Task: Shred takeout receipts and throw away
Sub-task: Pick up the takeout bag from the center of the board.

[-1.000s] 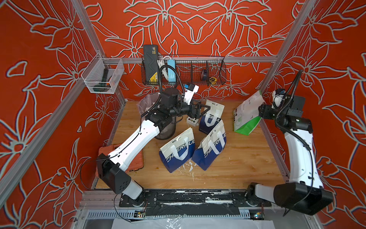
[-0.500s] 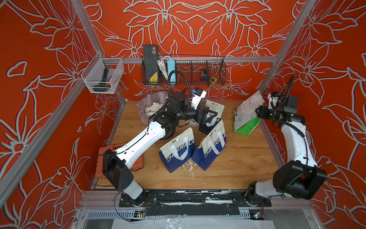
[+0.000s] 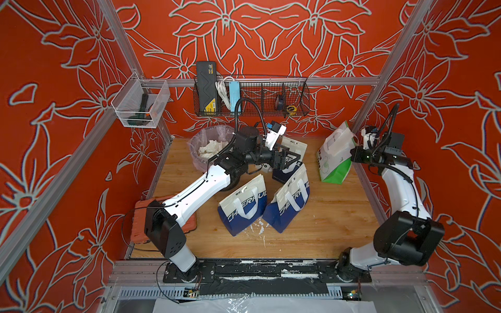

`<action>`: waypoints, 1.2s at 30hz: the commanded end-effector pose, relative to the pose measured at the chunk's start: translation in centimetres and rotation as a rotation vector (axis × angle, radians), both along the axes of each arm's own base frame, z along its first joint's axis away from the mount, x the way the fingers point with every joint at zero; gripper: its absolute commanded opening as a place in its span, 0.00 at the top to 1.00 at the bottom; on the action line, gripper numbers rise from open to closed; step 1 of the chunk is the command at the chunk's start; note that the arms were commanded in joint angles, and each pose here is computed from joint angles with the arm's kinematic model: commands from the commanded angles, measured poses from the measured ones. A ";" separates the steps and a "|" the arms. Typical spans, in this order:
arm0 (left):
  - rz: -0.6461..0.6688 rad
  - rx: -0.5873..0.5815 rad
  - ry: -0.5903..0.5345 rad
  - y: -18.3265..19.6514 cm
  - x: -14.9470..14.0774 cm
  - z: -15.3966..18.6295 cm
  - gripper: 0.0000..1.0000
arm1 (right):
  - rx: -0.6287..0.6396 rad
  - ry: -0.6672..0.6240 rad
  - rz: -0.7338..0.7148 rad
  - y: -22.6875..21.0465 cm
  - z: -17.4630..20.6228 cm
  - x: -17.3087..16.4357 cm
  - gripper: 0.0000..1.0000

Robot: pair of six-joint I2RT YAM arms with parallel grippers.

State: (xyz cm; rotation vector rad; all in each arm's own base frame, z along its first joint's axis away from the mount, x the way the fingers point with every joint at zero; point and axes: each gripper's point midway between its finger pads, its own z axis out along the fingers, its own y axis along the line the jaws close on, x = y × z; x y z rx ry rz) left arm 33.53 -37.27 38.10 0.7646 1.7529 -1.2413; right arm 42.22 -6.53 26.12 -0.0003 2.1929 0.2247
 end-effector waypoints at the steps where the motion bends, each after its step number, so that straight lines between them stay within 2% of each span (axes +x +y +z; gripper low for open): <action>1: -0.041 0.013 -0.071 -1.5 0.1 0.3 0.21 | 0.026 -0.048 0.051 1.4 0.9 -1.5 0.99; 4: -0.071 0.067 -0.113 -3.1 0.9 -1.1 0.22 | 0.049 -0.076 0.050 2.1 0.9 -2.8 1.00; 8: -0.124 0.180 -0.231 -5.8 1.9 -3.0 0.23 | 0.046 -0.090 0.058 3.2 1.0 -4.2 1.00; 14: -0.199 0.217 -0.334 -8.0 2.6 -4.2 0.25 | 0.067 -0.077 0.109 5.7 1.0 -5.7 1.00; 21: -0.215 0.278 -0.372 -9.7 3.4 -6.6 0.26 | 0.077 -0.060 0.168 8.3 0.0 -7.7 1.00; 36: -0.130 0.361 -0.409 -11.7 7.7 -9.9 0.28 | 0.119 -0.071 0.301 11.9 0.1 -9.3 1.00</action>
